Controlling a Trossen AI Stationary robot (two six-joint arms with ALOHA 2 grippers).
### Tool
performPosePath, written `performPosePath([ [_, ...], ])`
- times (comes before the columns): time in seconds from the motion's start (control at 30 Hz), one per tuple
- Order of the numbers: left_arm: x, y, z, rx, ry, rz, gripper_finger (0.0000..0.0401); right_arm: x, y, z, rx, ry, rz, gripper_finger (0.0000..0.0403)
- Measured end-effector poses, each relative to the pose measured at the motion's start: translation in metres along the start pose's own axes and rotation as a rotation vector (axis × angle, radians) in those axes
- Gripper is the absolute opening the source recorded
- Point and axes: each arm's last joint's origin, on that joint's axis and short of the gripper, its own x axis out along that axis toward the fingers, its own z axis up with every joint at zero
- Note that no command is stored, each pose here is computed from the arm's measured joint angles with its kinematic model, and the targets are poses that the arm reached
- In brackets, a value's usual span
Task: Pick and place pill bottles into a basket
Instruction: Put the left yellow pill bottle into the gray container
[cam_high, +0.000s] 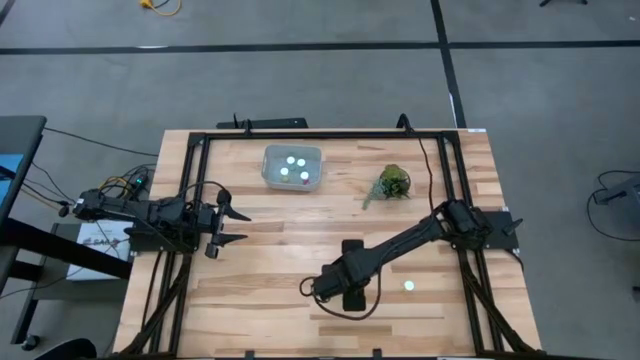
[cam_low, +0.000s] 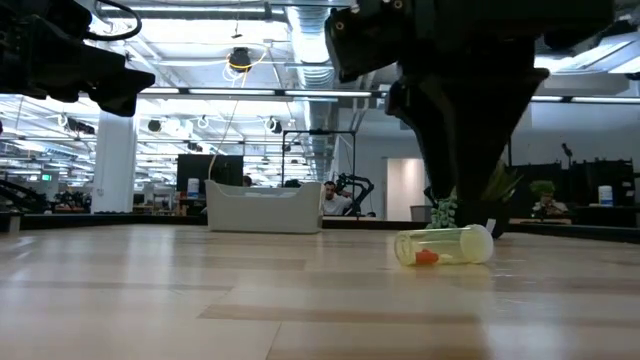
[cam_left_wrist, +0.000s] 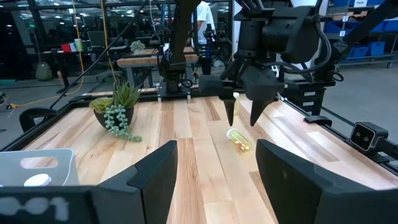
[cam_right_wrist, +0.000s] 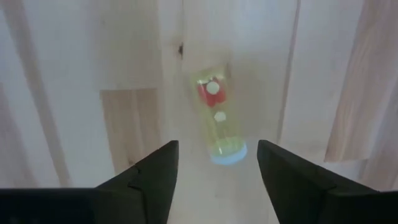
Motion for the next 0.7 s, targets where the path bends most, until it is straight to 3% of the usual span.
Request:
performPosePath([
  [0.7, 0.0, 0.0, 0.0, 0.0, 0.0, 0.0, 0.0208, 0.034, -0.004, -0.001, -0.018, -0.028, 0.024, 0.0203],
])
